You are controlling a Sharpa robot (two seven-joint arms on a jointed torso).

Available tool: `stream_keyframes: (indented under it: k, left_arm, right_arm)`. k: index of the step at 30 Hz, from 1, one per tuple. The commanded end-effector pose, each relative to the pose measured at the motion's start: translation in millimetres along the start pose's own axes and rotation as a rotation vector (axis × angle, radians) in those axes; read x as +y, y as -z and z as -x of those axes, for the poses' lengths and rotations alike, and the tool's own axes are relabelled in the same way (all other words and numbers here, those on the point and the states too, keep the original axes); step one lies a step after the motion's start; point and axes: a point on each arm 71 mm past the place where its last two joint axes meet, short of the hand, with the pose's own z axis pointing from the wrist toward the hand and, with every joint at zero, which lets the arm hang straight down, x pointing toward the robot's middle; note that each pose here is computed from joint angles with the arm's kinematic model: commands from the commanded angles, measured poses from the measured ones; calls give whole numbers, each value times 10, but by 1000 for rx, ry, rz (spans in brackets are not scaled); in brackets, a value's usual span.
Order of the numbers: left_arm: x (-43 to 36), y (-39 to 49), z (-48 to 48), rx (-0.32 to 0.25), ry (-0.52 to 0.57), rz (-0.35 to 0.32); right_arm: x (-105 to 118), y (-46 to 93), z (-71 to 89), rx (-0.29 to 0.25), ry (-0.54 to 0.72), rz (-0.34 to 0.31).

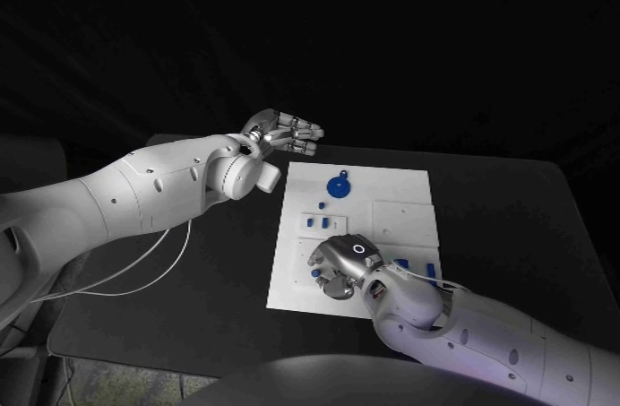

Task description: Assemble the parts on the task board

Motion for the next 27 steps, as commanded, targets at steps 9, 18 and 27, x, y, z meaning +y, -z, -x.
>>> stream_keyframes:
  k: [9, 18, 27]
  left_arm:
    - [-5, 4, -6, 17, 1, -1]
    - [4, 16, 38, 9, -2, -1]
    - [50, 30, 132, -14, -7, 1]
  right_arm:
    - [-23, 91, 126, -115, -95, -4]
    - [-331, 254, 424, -93, -252, -70]
    - [-940, 478, 793, -2, -442, -231]
